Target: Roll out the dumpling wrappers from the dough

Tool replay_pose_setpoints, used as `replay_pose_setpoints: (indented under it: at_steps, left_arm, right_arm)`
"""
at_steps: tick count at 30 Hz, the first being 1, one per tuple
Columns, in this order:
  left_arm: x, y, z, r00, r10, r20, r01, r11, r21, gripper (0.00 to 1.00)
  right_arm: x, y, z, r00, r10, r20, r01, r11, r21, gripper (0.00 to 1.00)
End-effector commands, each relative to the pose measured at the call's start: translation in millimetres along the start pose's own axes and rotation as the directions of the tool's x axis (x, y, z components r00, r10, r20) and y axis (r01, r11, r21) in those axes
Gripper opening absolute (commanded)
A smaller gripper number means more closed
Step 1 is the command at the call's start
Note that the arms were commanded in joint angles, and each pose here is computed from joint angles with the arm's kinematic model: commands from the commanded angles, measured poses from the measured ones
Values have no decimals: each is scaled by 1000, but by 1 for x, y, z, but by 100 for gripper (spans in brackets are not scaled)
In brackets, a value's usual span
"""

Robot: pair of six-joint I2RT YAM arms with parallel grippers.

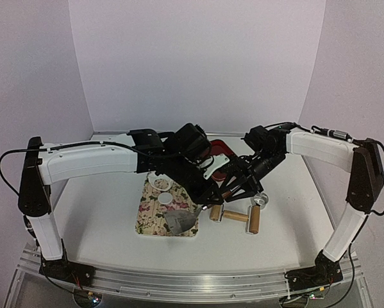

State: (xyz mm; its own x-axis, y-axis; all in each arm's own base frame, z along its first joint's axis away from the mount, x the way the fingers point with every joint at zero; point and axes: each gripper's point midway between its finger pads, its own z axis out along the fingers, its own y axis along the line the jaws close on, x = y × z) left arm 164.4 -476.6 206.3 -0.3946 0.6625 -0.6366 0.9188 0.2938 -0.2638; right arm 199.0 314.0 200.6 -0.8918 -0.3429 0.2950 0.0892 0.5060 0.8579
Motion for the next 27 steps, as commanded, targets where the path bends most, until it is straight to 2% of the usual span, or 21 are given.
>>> replay_pose_setpoints:
  at_steps: [1, 4, 6, 7, 9, 10, 11, 12, 14, 18, 20, 22, 24, 27]
  left_arm:
    - [-24, -7, -7, 997, 41, 59, -41, 999, 7, 0]
    - [-26, -5, -7, 997, 41, 66, -41, 999, -7, 0]
    - [-25, -2, -7, 997, 36, 63, -34, 999, -27, 7]
    - [-24, 1, -7, 998, 28, 60, -25, 999, -39, 14]
    - [-20, 7, -9, 998, -4, 62, 9, 997, -72, 36]
    - [-18, 11, -12, 998, -21, 67, 27, 995, -93, 53]
    - [-16, 16, -15, 996, -48, 71, 56, 992, -111, 64]
    - [-14, 20, -20, 994, -78, 78, 87, 989, -118, 71]
    - [-11, 28, -32, 983, -155, 103, 166, 980, -113, 77]
    - [-5, 46, -64, 939, -296, 175, 310, 949, -58, 83]
    - [0, 66, -84, 895, -388, 221, 407, 912, -44, 88]
    - [18, 103, -96, 827, -514, 227, 540, 838, -70, 88]
    - [46, 138, -99, 745, -634, 208, 665, 733, -143, 86]
    - [91, 180, -98, 616, -767, 179, 783, 571, -247, 85]
  right_arm:
    - [1, 0, 2, 999, -24, -24, 23, 999, -30, 26]
    - [0, -5, 4, 999, -25, -23, 24, 1000, -20, 6]
    - [-2, -8, 3, 999, -32, -12, 32, 999, 0, 0]
    - [-3, -9, 2, 999, -40, -2, 40, 999, 13, 0]
    - [-10, -8, -5, 997, -61, 38, 59, 997, 49, 0]
    - [-15, -10, -9, 995, -70, 68, 65, 995, 79, 0]
    - [-20, -7, -16, 991, -87, 99, 77, 992, 97, 0]
    - [-27, -6, -24, 986, -97, 136, 80, 989, 125, 0]
    - [-39, -9, -36, 975, -101, 200, 65, 981, 181, 0]
    - [-60, -11, -48, 953, -112, 283, 36, 965, 258, 0]
    - [-70, -12, -53, 938, -123, 323, 27, 957, 289, 0]
    - [-81, -13, -55, 928, -129, 351, 16, 951, 310, 0]
    - [-92, -16, -55, 922, -117, 368, -7, 949, 316, 0]
    - [-106, -20, -53, 915, -98, 391, -41, 942, 333, 0]
